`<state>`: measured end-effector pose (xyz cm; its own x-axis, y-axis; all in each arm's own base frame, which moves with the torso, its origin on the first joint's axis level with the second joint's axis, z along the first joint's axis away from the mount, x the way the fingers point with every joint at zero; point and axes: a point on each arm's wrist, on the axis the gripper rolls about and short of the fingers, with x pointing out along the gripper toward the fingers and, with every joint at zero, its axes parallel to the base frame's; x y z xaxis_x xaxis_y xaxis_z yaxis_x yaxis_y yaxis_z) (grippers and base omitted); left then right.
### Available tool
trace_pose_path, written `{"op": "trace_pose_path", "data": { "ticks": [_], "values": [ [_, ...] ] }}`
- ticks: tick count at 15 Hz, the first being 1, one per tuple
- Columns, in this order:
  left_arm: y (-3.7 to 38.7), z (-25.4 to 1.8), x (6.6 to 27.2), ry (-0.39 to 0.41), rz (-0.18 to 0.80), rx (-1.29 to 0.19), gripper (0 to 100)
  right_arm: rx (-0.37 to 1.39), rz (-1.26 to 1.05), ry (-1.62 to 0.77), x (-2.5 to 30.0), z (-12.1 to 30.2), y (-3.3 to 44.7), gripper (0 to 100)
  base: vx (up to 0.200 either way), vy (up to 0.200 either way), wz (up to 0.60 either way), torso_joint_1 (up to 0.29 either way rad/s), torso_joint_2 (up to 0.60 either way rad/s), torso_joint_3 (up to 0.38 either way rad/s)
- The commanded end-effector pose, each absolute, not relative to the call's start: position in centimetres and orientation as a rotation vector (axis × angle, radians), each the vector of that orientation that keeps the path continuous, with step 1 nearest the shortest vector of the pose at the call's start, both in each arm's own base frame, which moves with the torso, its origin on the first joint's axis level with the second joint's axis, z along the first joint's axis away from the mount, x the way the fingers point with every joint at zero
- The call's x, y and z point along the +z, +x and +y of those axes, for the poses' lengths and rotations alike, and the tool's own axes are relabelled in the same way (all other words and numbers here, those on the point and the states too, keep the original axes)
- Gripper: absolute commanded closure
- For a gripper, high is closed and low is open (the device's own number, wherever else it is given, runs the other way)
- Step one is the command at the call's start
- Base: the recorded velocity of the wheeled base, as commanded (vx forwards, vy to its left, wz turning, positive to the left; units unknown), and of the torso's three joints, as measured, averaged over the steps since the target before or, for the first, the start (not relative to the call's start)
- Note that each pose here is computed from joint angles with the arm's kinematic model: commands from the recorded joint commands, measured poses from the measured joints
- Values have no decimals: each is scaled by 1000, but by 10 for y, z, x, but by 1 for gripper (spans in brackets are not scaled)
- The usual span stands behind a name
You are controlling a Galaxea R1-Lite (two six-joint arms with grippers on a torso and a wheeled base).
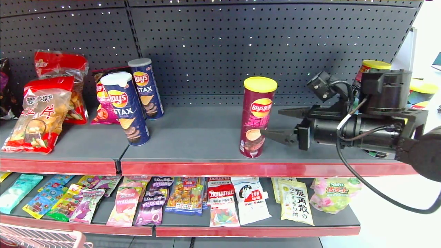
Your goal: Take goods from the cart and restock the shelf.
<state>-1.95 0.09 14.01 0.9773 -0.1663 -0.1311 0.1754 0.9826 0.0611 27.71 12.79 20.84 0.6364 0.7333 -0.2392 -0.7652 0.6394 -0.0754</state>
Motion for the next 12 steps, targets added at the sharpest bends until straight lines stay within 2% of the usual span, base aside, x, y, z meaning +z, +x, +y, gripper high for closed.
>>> {"op": "trace_pose_path", "data": {
  "ticks": [1, 4, 6, 9, 12],
  "values": [
    [-20, 1, 140, 73, 126, -171, 100, 824, 149, -160, 224, 105, 239, 0, 0, 0, 0, 0, 0, 0],
    [-20, 1, 140, 73, 126, -171, 100, 767, 112, -164, 230, 87, 207, 0, 0, 0, 0, 0, 0, 0],
    [-21, 1, 139, 72, 115, -171, 100, 664, 29, -170, 232, 56, 144, 0, 0, 0, 0, 0, 0, 0],
    [-22, 1, 139, 71, 113, -171, 100, 541, 50, -167, 225, 26, 87, 0, 0, 0, 0, 0, 0, 0],
    [-22, 1, 139, 72, 112, -173, 100, 514, 99, -164, 212, 14, 34, 0, 0, 0, 0, 0, 0, 0]
  ]
}}
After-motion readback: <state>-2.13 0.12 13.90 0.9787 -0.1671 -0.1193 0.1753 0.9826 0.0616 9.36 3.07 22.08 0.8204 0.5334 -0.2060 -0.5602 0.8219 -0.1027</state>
